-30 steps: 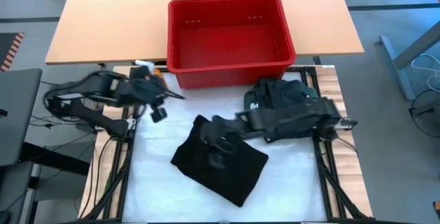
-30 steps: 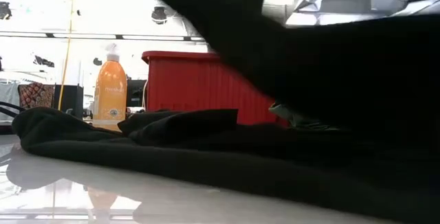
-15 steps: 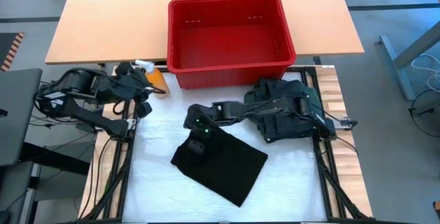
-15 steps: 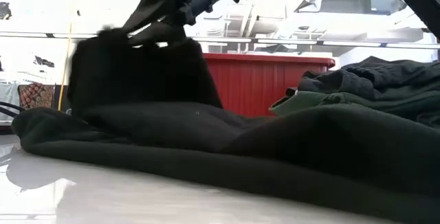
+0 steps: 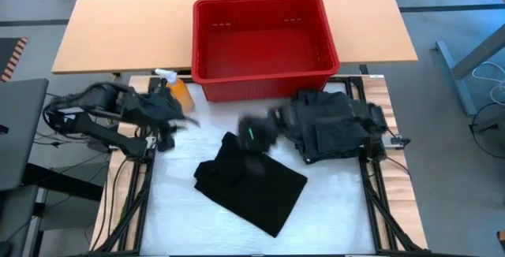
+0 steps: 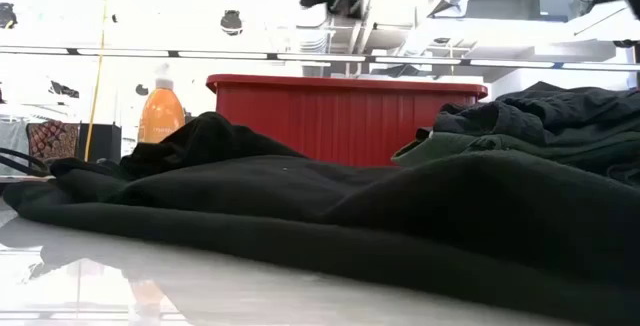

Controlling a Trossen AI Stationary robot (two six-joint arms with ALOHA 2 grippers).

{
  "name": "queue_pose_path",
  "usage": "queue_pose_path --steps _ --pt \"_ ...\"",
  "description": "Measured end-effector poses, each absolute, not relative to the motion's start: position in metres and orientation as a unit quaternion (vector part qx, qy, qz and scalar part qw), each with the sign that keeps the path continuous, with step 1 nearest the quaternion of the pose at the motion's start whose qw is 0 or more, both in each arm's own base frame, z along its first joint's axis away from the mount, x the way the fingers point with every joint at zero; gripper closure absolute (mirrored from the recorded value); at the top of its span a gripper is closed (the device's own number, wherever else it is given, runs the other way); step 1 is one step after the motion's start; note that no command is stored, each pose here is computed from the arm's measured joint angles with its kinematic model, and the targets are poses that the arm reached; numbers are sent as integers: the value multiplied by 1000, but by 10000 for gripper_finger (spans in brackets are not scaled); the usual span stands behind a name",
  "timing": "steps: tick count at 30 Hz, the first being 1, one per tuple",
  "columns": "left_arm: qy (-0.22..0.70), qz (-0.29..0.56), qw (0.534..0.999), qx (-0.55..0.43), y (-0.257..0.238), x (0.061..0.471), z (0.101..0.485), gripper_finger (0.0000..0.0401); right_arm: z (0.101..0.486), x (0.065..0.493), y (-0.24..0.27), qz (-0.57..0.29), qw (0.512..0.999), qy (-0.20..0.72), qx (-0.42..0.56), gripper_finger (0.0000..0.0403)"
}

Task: Fold Laundry from Bin
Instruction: Fold the black shirt

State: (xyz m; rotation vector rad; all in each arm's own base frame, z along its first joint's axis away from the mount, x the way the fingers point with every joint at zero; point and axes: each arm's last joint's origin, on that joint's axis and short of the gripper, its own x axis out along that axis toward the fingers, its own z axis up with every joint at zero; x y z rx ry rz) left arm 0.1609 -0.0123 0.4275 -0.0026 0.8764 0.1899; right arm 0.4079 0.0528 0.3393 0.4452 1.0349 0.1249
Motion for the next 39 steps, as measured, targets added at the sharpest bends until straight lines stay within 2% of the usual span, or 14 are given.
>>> queue_pose_path --steps 3,5,9,14,16,21,25,29,39 --pt "400 13 916 12 -28 183 399 310 333 382 103 39 830 536 151 219" --pt "386 -35 922 24 -38 198 373 310 323 369 131 44 820 548 157 223" --pt "341 -116 931 55 -50 226 312 310 295 344 160 -4 809 555 194 235" --pt "265 -163 950 28 -58 252 261 310 248 315 180 -29 824 513 238 260" --pt "275 -179 945 7 -62 260 246 310 235 309 183 -37 842 476 251 273" --pt "336 -177 925 5 -73 274 214 310 201 304 184 -57 857 438 266 313" --pt "370 -126 920 30 -78 277 197 310 193 303 180 -66 859 434 264 335" --pt "371 -84 923 59 -80 277 194 307 192 306 174 -78 863 428 256 339" --pt "396 -82 913 47 -80 271 194 307 185 308 169 -83 864 432 245 340"
